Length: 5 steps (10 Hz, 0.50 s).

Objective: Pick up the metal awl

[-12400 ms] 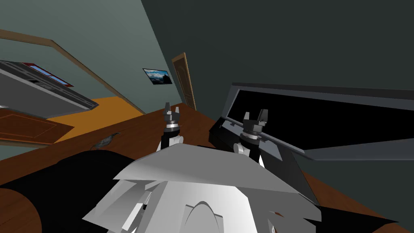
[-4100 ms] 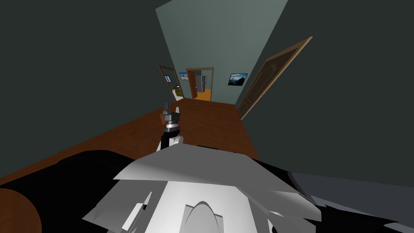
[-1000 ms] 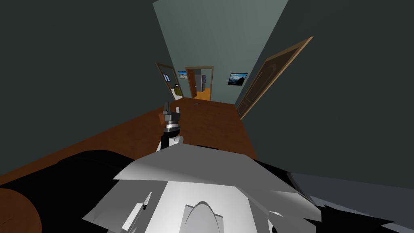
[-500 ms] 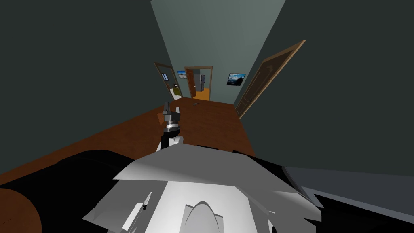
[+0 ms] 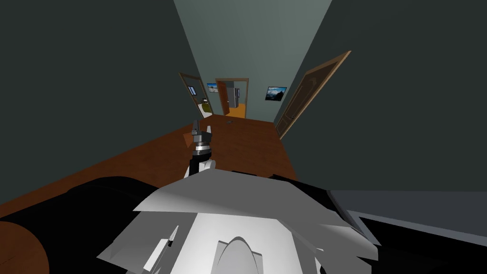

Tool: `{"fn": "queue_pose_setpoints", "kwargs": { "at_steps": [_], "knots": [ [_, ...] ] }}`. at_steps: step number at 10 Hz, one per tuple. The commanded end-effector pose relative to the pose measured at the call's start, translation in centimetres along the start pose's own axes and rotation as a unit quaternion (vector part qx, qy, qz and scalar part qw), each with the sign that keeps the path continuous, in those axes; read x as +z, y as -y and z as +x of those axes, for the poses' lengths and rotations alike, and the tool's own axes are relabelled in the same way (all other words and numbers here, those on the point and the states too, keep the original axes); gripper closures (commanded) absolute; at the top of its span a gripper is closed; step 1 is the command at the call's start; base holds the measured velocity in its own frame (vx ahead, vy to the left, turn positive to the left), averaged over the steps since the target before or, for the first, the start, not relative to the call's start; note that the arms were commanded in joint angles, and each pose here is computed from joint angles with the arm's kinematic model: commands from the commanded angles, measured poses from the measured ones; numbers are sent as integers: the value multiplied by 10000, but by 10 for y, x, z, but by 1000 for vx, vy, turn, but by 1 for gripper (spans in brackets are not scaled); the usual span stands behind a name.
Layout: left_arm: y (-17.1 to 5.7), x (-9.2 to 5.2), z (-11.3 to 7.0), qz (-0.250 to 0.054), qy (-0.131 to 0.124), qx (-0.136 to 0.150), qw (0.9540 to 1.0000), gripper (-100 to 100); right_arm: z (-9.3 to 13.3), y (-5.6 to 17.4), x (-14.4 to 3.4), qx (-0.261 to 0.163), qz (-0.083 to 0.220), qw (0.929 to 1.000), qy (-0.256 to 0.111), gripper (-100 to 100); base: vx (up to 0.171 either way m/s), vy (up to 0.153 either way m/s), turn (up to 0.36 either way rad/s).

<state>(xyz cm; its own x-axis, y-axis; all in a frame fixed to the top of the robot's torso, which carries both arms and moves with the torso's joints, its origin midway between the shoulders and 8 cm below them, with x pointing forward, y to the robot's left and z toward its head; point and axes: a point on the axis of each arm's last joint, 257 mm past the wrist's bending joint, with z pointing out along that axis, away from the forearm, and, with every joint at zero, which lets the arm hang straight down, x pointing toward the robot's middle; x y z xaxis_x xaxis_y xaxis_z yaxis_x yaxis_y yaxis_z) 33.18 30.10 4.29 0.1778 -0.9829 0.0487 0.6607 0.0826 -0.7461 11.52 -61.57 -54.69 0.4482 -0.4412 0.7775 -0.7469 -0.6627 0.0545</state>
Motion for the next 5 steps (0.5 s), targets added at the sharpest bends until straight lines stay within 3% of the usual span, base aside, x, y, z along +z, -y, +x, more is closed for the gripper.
{"fn": "queue_pose_setpoints", "kwargs": {
  "at_steps": [1,4,5],
  "knots": [
    [0,0,0,0,0,0,10000,0,6,8,3,151,-16,9999,15,100,-80,6,-64],
    [0,0,0,0,0,0,10000,0,6,13,4,-234,28,9997,60,100,-23,-2,2],
    [0,0,0,0,0,0,10000,0,21,38,15,144,115,9998,42,100,-69,-8,-150]
  ]
}}
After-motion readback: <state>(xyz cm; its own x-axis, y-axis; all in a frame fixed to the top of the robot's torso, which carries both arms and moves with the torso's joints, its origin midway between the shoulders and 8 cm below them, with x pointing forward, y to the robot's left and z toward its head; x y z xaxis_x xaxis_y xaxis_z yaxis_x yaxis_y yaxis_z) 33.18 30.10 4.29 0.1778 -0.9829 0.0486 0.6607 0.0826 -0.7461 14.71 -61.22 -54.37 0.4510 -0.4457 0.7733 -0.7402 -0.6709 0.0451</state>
